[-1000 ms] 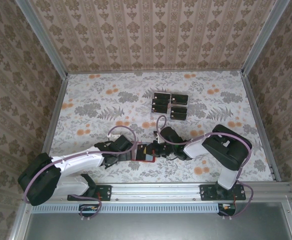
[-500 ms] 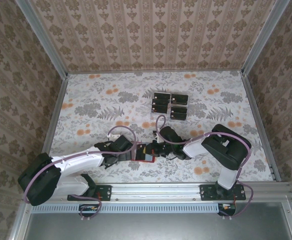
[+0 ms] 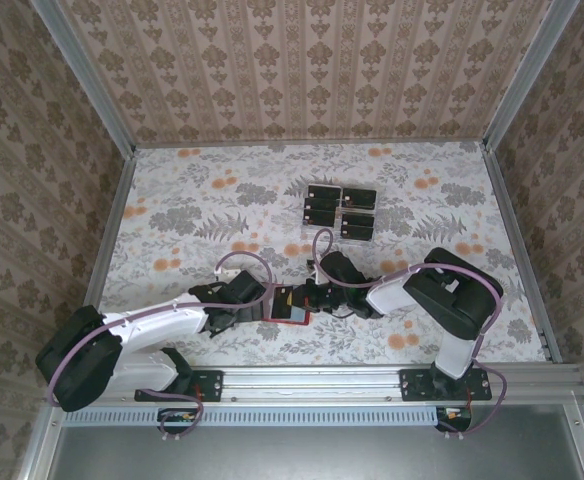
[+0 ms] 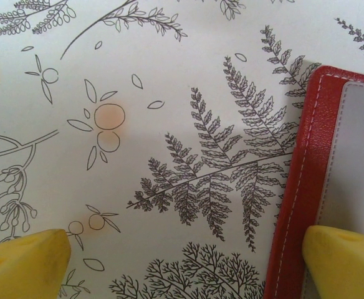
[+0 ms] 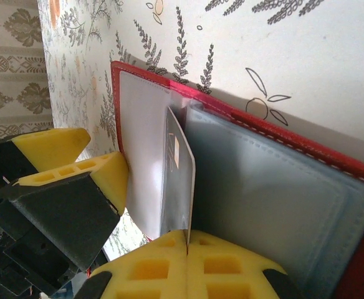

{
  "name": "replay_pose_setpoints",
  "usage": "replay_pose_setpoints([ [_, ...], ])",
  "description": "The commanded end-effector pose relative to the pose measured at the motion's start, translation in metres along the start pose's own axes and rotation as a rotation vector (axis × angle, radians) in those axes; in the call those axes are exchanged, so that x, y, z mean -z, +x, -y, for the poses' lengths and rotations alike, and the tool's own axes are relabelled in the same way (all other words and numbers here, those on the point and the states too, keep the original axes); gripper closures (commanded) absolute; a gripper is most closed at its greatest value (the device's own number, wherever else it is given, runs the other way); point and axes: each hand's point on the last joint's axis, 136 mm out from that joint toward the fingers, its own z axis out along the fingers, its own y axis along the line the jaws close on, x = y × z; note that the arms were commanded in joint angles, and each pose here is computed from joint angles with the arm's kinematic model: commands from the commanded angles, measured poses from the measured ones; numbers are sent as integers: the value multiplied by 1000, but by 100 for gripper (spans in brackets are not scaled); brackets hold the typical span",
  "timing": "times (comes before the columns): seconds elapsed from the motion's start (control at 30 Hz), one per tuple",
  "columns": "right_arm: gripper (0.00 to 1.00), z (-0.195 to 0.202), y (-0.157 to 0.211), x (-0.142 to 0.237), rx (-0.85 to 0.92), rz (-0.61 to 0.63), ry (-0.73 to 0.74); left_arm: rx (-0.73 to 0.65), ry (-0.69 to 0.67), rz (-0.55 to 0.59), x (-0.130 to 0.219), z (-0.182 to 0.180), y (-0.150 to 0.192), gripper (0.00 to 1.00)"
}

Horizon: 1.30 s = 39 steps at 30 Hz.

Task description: Put the credit cards into the card holder

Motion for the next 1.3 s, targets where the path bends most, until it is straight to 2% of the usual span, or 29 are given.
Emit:
replay_pose_setpoints([
  [0.0, 100, 12, -5, -3, -11, 16, 45, -22, -48, -42, -4, -13, 16, 0],
  [0.73, 99, 7, 10, -17, 13, -61, 57, -19, -44, -35, -4, -11, 13, 0],
  [0.8, 90, 5, 9, -15, 24, -64, 64, -17, -42, -33, -3, -10, 12, 0],
  [0.87, 74, 1, 8, -11, 40, -66, 74, -18, -40, -27, -3, -9, 9, 0],
  [1.03, 46, -9, 5, 4, 89, -57, 114, -17, -34, -19, 0, -6, 4, 0],
  [1.13, 37, -14, 3, 14, 119, -48, 138, -10, -30, -14, 2, -4, -1, 0],
  [1.27, 35, -19, 4, 25, 142, -45, 151, -3, -25, -1, 6, -3, -9, 0],
])
